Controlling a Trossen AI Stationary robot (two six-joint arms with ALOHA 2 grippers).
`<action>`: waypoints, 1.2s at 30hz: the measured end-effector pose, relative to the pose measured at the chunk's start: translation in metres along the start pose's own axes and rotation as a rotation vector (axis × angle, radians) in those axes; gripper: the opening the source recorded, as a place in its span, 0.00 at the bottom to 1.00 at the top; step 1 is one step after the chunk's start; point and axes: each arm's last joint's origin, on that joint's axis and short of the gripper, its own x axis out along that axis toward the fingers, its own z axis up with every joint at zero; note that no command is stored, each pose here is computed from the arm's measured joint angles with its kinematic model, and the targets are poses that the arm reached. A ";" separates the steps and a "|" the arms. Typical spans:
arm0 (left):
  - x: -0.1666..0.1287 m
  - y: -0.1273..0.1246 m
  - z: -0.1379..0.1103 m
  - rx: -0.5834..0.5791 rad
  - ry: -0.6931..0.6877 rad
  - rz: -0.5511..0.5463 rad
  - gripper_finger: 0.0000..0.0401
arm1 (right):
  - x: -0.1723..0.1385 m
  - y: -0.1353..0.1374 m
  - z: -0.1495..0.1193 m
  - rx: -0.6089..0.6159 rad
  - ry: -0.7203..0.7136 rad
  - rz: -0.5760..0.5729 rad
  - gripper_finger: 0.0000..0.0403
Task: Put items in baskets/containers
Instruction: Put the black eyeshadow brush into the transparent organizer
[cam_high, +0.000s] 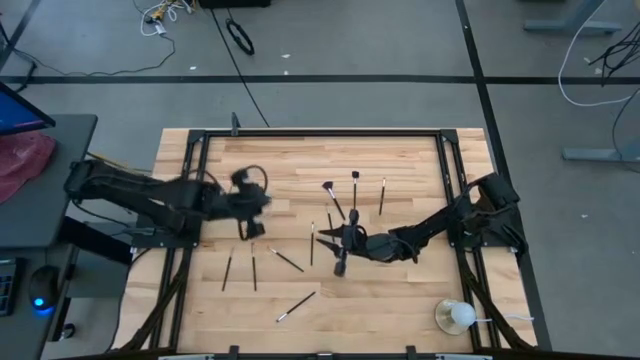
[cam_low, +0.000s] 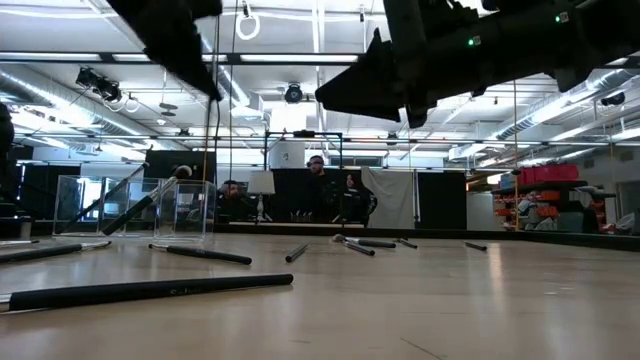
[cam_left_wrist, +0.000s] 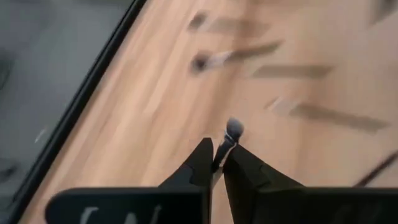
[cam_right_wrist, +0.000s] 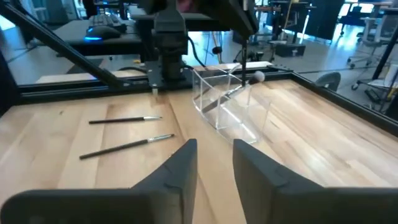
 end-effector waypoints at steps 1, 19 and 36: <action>0.001 0.005 -0.001 -0.013 0.027 0.023 0.07 | 0.000 0.000 0.000 0.000 0.001 -0.002 0.27; 0.051 0.031 -0.041 -0.203 0.234 -0.098 0.08 | -0.001 0.002 -0.001 -0.004 0.011 0.062 0.27; 0.064 0.028 -0.051 -0.206 0.231 -0.096 0.32 | 0.000 0.002 -0.003 -0.020 0.035 0.059 0.27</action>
